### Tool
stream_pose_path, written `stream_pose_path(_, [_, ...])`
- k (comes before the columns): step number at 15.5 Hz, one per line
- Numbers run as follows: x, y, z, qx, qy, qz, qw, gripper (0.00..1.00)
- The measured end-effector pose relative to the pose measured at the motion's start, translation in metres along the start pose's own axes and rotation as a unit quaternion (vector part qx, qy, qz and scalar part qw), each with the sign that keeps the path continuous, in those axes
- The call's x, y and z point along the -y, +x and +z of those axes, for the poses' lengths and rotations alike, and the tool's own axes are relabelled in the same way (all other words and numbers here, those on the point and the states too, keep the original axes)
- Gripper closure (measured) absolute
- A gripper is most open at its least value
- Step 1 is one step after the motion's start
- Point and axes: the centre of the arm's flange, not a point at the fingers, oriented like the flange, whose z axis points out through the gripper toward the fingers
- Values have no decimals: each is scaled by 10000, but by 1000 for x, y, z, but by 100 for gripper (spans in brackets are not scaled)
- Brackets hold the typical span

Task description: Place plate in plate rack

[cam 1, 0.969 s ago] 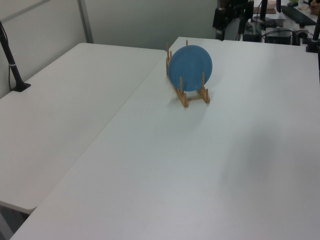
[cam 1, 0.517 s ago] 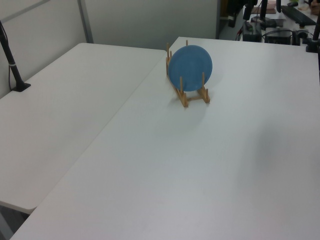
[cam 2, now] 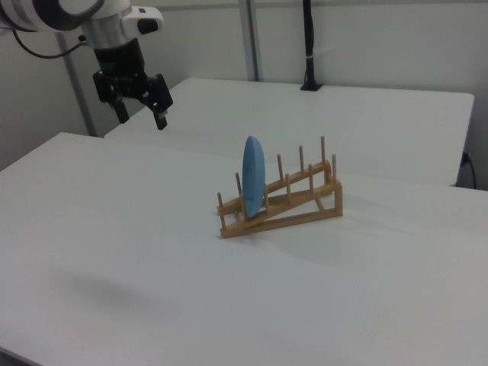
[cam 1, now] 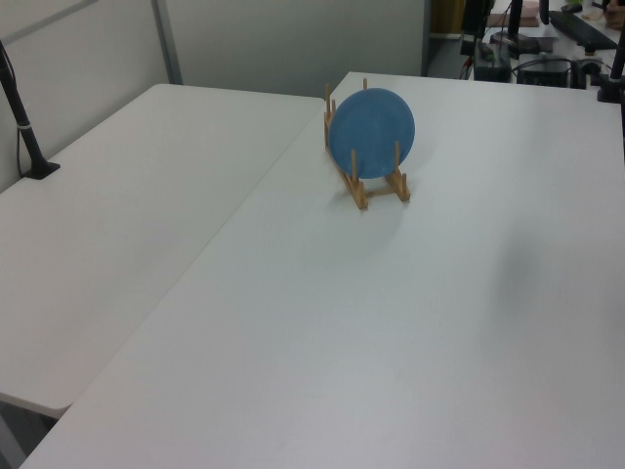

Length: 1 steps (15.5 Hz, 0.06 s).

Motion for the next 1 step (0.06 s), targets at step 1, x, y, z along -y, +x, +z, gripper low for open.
stream_pose_path(1, [0, 0, 0, -2, 22, -10, 10000, 0])
